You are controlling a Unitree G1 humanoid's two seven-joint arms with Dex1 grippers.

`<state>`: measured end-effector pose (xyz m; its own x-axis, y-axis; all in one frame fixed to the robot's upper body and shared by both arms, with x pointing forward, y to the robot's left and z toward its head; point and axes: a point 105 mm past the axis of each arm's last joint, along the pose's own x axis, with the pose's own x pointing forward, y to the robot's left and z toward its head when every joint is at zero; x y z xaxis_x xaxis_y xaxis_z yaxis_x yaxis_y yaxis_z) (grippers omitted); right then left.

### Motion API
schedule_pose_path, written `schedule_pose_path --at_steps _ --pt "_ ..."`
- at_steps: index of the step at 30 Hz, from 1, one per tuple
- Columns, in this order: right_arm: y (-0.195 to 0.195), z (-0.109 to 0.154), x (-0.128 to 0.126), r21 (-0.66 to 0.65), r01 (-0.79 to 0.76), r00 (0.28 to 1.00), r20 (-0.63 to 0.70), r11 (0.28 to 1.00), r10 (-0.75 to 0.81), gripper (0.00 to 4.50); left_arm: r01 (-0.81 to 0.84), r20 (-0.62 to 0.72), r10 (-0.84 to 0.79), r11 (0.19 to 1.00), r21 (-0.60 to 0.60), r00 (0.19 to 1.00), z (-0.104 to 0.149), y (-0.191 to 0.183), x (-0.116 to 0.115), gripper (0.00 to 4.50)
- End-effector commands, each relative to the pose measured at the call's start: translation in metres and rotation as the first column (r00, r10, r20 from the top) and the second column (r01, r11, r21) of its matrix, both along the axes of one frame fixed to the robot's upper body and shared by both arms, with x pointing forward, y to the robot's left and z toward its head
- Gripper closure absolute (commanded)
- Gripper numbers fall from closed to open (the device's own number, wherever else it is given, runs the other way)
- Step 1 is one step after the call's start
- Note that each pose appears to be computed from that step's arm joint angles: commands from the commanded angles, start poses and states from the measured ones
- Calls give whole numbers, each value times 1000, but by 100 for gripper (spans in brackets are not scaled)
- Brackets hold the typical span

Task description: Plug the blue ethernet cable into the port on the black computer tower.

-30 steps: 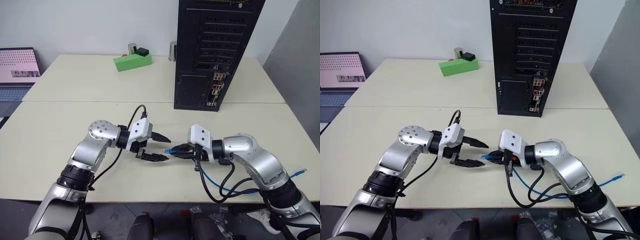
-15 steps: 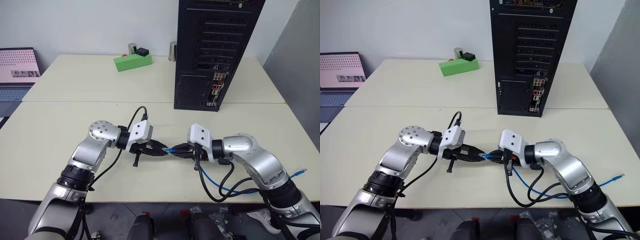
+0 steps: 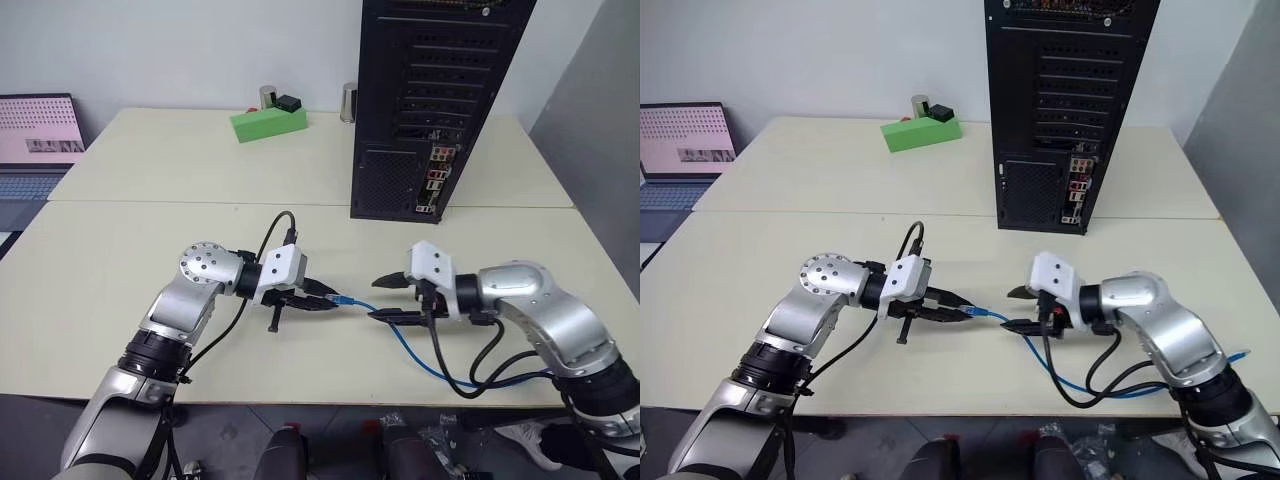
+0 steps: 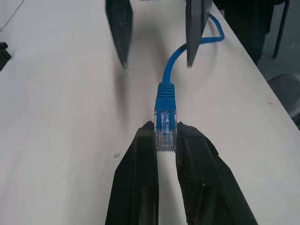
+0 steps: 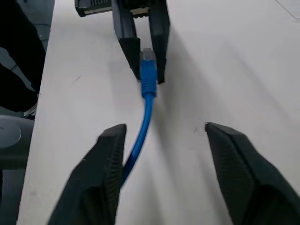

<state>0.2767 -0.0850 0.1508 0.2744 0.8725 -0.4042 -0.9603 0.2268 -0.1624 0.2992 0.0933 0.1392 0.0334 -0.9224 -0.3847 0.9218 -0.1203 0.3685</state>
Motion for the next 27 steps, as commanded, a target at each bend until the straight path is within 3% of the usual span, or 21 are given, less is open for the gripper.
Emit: schedule_pose_path --at_steps 1,4,13,27 --pt "-2 10 -9 105 19 998 -68 994 -11 50 29 150 -24 999 -32 988 4 -4 -2 423" --pt "-2 11 -12 215 78 983 -180 973 -39 2 85 320 -76 996 -14 945 -4 -6 -8 423" --pt "17 -1 -15 347 206 925 -375 915 -66 0 164 647 -125 986 0 753 -10 3 -9 423" --pt "34 -11 -13 386 276 891 -447 880 -83 0 185 778 -54 979 -82 626 3 0 -5 423"
